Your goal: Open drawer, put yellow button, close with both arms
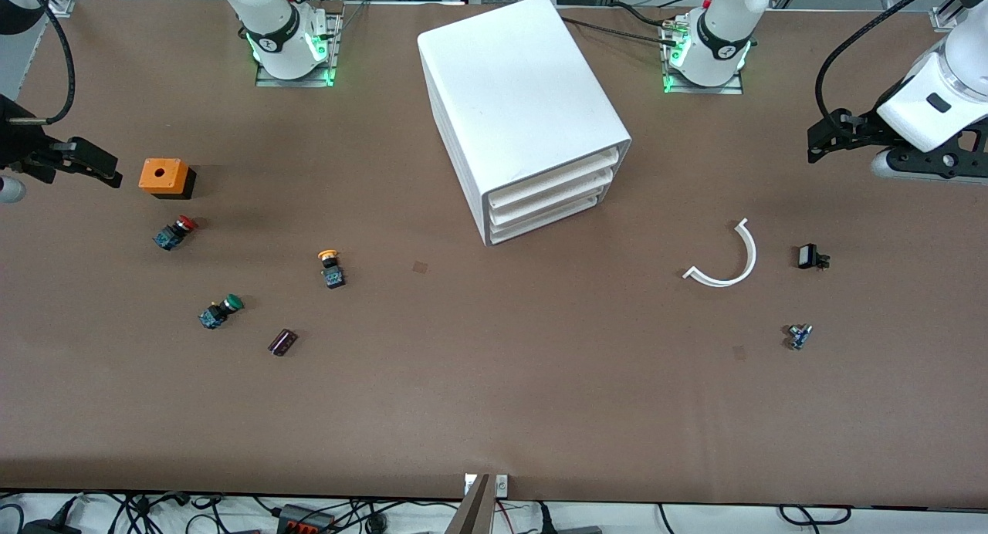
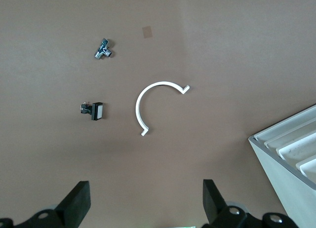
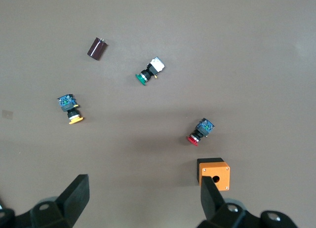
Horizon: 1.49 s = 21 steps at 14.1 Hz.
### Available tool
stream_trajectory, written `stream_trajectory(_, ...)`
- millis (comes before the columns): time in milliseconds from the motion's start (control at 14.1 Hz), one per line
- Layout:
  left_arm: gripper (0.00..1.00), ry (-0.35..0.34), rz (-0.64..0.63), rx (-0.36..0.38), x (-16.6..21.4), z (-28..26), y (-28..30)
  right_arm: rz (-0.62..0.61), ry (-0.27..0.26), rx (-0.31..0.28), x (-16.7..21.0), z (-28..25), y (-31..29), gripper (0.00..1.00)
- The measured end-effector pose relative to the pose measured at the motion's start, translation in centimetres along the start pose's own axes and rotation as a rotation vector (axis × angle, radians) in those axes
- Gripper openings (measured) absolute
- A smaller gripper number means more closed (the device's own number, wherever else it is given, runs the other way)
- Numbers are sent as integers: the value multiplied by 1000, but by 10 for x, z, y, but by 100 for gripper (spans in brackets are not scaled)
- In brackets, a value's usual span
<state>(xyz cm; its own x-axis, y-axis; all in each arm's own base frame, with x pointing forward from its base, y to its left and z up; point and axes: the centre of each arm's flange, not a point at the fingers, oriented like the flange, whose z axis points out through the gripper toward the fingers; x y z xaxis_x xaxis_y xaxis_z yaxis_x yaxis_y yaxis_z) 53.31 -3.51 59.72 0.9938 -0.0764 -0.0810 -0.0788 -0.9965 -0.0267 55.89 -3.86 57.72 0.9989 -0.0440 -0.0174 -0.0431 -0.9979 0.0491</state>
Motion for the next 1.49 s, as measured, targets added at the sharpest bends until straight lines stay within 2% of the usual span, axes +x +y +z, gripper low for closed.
stream_trajectory(142,100,-12,8,0,-1,-2,4,0,0,0,0,0,0,100)
stream_trajectory(283,100,-73,30,-32,-4,2,18,0,-1,0,0,0,0,100)
stream_trajectory(638,100,-247,111,-251,-8,22,63,-12,-13,0,2,7,-6,100)
stream_trajectory(850,100,-335,201,-382,6,56,79,-51,-36,10,9,22,-30,100)
stream_trajectory(1063,100,-434,271,-602,38,123,104,-99,-74,11,21,52,-59,100)
stream_trajectory(1134,100,-439,289,-654,50,148,115,-117,-87,10,25,63,-70,100)
stream_trajectory(1276,100,-406,337,-745,69,185,140,-161,-119,7,32,85,-98,100)
stream_trajectory(1488,100,-280,381,-927,79,232,174,-234,-164,8,39,126,-145,100)
